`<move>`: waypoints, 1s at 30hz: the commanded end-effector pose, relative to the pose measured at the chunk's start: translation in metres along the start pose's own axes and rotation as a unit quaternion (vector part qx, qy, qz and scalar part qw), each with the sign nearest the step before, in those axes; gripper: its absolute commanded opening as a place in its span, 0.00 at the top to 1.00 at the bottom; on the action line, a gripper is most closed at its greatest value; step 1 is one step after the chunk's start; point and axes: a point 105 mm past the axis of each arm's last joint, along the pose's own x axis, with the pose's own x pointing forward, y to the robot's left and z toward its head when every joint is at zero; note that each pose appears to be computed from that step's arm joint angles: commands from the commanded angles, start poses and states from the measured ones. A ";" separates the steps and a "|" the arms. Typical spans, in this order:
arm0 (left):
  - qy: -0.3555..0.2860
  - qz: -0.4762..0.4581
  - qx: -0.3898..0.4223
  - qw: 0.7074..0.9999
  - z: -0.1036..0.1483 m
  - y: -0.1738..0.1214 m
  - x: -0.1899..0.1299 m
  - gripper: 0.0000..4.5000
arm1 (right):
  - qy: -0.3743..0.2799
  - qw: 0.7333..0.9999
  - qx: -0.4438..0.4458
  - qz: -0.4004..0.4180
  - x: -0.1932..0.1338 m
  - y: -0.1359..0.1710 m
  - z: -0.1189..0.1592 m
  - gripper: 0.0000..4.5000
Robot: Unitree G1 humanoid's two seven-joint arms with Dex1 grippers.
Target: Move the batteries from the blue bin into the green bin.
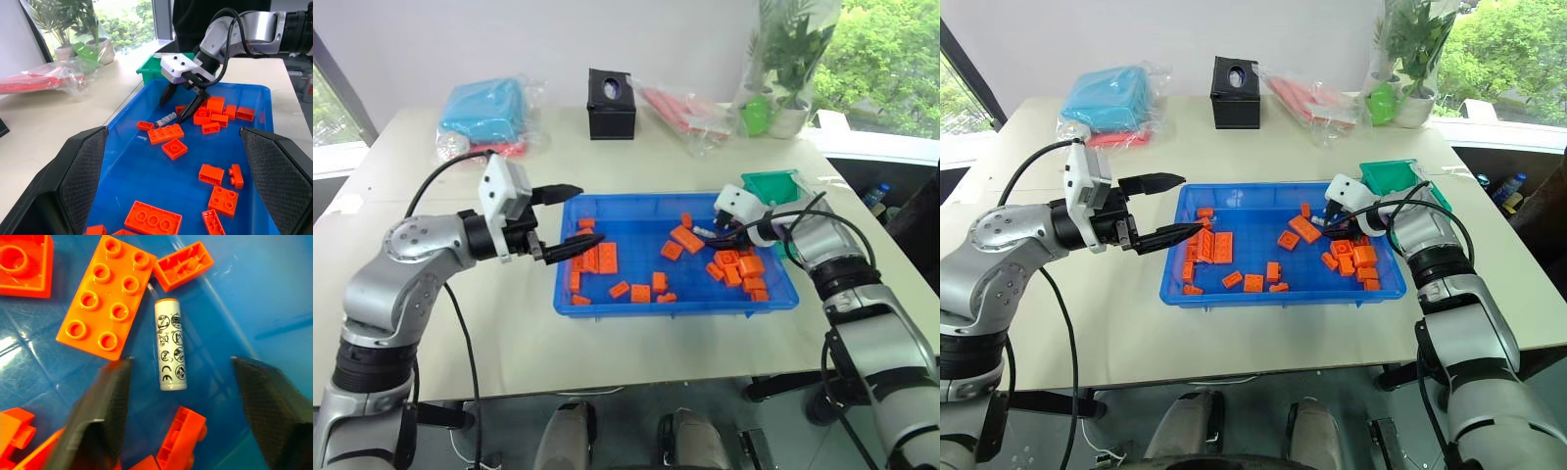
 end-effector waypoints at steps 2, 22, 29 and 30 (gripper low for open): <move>-0.011 -0.001 0.021 1.000 0.012 0.002 -0.001 0.00 | -0.013 0.999 0.047 0.025 0.001 0.003 0.008 0.88; 0.009 0.002 -0.012 1.000 -0.008 0.000 -0.010 0.00 | -0.107 0.935 0.235 -0.243 -0.121 -0.056 -0.006 1.00; 0.007 -0.006 -0.017 1.000 -0.007 0.006 -0.005 0.00 | -0.106 0.934 0.221 -0.258 -0.112 -0.064 -0.023 0.45; 0.007 -0.008 -0.018 1.000 -0.008 0.007 -0.005 0.00 | -0.108 0.937 0.209 -0.260 -0.114 -0.065 -0.023 0.34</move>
